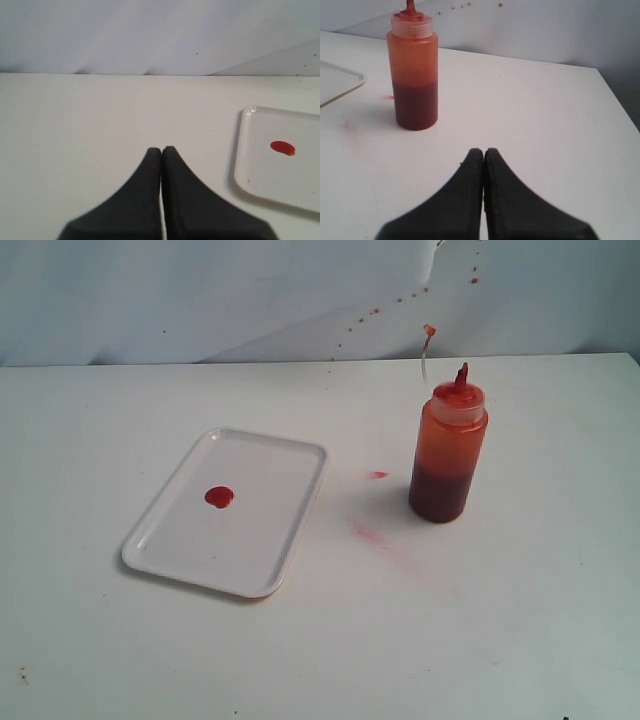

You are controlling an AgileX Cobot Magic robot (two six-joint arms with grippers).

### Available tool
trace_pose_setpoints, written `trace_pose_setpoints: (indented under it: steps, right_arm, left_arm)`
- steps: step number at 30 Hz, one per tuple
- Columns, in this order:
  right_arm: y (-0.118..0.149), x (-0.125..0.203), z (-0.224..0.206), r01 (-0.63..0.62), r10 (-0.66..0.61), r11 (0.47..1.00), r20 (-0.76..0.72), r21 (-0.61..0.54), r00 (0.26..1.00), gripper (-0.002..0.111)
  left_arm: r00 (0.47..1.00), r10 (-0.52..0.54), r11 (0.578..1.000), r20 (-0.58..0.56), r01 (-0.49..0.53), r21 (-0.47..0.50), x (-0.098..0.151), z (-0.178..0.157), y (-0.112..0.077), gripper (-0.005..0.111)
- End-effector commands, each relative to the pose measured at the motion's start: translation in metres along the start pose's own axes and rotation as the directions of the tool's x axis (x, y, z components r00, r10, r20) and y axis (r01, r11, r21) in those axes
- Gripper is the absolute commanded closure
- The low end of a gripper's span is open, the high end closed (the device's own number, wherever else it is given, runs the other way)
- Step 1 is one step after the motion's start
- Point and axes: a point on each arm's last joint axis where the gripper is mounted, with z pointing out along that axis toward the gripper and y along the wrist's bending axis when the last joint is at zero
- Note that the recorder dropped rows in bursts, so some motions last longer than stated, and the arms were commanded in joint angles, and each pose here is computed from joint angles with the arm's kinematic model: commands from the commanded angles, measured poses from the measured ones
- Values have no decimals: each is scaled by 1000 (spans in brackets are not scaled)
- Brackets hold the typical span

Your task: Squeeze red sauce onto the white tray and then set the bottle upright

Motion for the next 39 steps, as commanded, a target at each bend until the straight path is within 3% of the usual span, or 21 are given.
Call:
trace_pose_setpoints:
  steps: [1,39]
  right_arm:
    - [0,1,0,-11,11,1000,3,5,1000,108]
    - [-3,1,0,-44,44,998,-2,51,999,108]
  left_arm:
    - [1000,-11,1000,5,11,-1,1,0,0,106]
    - [1000,-11,1000,5,11,-1,1,0,0,106]
